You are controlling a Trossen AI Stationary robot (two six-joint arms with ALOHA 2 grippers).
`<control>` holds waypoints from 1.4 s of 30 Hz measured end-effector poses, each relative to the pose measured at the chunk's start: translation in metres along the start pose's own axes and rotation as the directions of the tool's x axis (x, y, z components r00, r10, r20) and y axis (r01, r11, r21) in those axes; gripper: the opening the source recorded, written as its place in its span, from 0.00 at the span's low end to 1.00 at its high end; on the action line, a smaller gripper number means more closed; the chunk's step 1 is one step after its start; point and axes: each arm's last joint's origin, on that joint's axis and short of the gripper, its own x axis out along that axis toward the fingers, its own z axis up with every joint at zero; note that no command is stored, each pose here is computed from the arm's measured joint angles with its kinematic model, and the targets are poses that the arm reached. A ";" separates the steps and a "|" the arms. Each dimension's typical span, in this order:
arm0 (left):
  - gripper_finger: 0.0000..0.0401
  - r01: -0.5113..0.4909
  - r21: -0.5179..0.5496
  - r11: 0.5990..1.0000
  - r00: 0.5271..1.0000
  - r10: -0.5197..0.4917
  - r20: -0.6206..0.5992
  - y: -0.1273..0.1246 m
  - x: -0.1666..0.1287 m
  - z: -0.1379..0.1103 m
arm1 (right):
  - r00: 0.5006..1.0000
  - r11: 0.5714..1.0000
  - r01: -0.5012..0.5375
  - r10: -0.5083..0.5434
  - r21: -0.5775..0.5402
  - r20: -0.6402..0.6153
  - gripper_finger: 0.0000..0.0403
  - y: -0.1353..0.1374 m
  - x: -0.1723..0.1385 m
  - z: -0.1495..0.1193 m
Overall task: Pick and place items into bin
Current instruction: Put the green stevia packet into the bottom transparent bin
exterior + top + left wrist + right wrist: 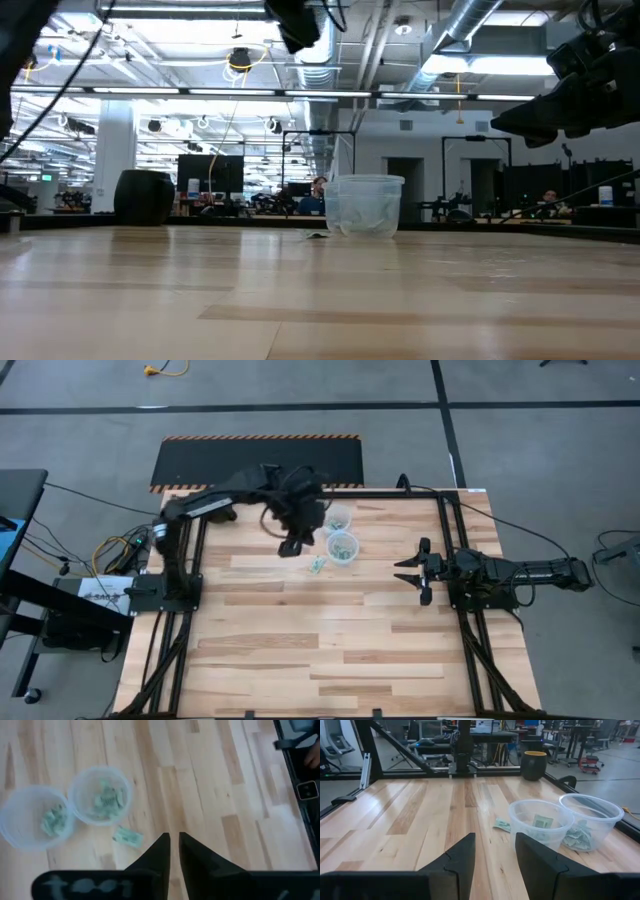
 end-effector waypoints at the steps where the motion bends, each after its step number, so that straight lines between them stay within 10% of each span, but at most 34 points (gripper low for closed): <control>1: 0.06 -0.013 -0.008 1.000 1.000 0.013 0.000 -0.006 -0.001 -0.005 | 1.000 1.000 0.000 0.000 0.000 0.001 0.33 0.000 0.000 0.000; 9: 0.05 -0.240 -0.100 0.966 0.936 0.257 0.240 -0.038 0.009 -0.077 | 1.000 1.000 0.000 0.000 0.000 0.000 0.33 0.000 0.000 0.000; 18: 0.05 -0.312 -0.130 0.941 0.513 0.282 0.811 -0.046 0.090 -0.165 | 1.000 1.000 0.000 0.000 0.000 -0.001 0.33 0.000 0.000 0.000; 23: 0.05 -0.383 -0.142 0.913 0.402 0.303 0.864 -0.042 0.117 -0.183 | 1.000 1.000 -0.001 0.001 0.000 0.001 0.33 0.000 0.000 0.000; 42: 0.02 -0.328 -0.198 0.924 0.609 0.367 0.703 -0.014 0.184 -0.175 | 1.000 1.000 0.000 0.000 0.000 -0.001 0.33 0.000 0.000 0.000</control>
